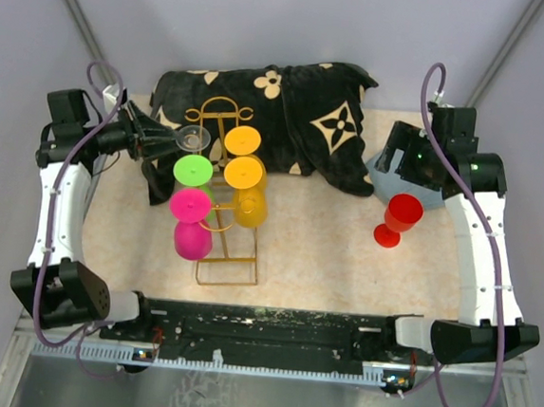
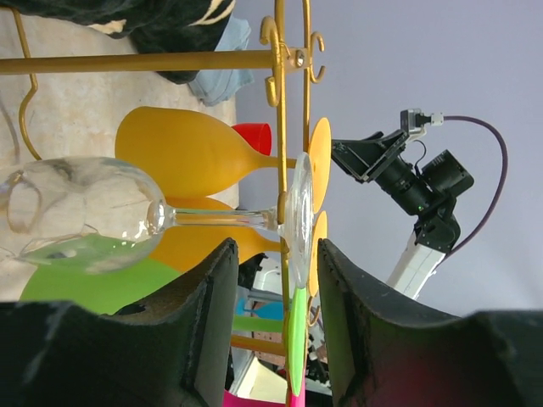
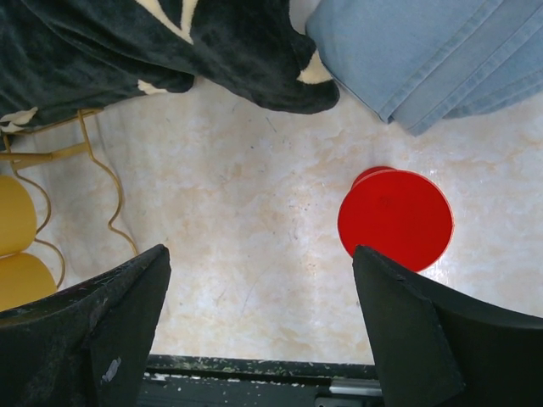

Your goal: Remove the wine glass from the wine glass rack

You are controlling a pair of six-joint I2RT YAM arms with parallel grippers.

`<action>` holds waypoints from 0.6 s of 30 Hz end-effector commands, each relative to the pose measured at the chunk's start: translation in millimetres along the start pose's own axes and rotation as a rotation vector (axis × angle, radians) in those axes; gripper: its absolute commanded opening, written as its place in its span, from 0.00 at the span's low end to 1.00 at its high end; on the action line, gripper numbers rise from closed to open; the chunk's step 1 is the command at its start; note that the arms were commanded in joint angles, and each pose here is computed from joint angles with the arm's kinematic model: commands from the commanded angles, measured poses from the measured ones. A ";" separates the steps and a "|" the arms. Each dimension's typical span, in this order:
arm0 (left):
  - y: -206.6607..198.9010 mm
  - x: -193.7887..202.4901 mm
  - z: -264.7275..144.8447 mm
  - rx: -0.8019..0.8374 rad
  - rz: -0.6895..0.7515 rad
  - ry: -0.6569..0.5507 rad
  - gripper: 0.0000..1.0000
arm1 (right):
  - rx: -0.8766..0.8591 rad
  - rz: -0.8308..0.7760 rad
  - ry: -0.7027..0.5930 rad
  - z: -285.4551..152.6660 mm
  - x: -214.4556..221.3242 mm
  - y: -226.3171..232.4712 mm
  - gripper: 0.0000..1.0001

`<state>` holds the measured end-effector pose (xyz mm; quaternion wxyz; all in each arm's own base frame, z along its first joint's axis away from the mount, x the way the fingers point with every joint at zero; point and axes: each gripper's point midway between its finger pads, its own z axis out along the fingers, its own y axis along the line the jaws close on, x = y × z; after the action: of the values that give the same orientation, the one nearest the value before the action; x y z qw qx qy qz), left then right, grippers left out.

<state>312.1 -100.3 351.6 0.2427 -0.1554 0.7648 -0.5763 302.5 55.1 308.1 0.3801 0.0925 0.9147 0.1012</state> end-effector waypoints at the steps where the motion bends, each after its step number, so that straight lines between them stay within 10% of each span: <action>1: -15.3 1.3 1.8 0.026 0.059 0.013 0.47 | -0.022 -0.007 -0.058 -5.1 -10.6 2.7 0.89; 18: -15.7 -2.7 1.7 0.009 0.086 -0.006 0.37 | -0.036 -0.012 -0.049 0.6 -13.2 6.3 0.89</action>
<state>314.6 -104.7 356.8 0.2526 -0.1388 0.7677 -0.5723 303.1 57.2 307.1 0.3790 0.0900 0.9148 0.1065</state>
